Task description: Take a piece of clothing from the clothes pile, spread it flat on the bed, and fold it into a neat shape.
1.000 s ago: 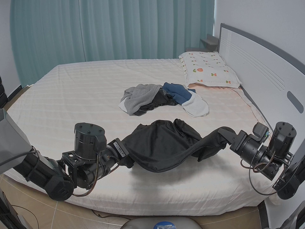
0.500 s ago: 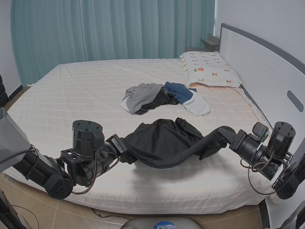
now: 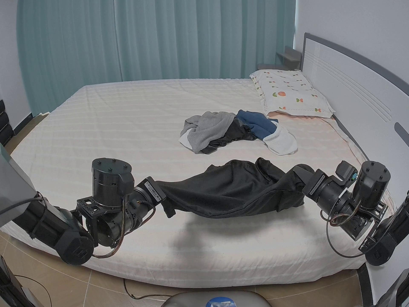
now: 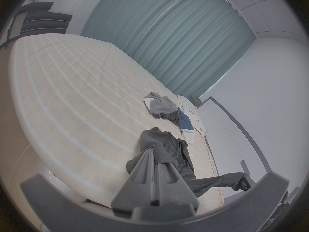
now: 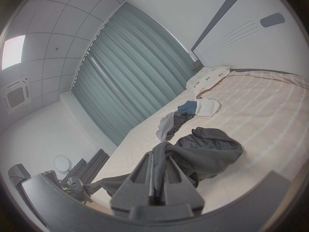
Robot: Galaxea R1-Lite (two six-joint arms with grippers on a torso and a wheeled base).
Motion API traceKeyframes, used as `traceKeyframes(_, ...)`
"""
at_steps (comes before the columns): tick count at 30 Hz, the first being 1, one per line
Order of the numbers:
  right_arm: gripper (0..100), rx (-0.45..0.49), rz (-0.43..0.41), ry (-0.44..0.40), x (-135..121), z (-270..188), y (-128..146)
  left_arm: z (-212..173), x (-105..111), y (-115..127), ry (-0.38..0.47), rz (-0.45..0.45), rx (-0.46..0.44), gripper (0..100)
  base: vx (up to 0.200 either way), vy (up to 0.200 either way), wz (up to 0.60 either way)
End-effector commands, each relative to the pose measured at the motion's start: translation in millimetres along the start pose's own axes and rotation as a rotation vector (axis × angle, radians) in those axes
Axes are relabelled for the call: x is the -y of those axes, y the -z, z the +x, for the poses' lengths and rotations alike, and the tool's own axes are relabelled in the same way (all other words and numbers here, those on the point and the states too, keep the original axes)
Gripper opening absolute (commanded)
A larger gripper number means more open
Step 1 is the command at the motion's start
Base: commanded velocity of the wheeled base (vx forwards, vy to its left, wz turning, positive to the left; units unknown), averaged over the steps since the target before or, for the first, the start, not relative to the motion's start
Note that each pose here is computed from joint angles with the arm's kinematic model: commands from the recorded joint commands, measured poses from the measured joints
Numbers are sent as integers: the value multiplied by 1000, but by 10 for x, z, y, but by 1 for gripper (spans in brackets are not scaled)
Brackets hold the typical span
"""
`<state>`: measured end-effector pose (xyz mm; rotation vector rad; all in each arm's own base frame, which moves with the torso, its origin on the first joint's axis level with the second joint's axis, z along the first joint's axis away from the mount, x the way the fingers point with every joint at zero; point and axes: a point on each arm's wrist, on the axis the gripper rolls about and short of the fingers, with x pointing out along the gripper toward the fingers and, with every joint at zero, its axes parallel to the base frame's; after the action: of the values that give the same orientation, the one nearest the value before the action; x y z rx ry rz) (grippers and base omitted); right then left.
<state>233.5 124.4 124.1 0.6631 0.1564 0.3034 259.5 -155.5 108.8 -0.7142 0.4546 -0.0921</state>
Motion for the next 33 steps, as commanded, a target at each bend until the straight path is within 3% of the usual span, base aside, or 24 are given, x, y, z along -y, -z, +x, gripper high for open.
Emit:
traceKeyframes(1,0,18,-3,38,28,76,25,-57,23,-56,15,-8,17,0,0,200,0)
traceKeyframes(15,0,115,21,-46,-40,130,-6,-90,38,-86,25,-14,25,0,0,200,0)
traceKeyframes(23,0,99,29,-76,-96,122,25,-112,19,-133,17,-20,37,0,0,200,0)
traceKeyframes(28,0,135,31,-109,-191,185,-31,-133,8,-174,16,-26,49,0,0,200,0)
traceKeyframes(33,0,135,-28,-135,-268,212,-21,-161,8,-183,19,-25,52,0,0,200,0)
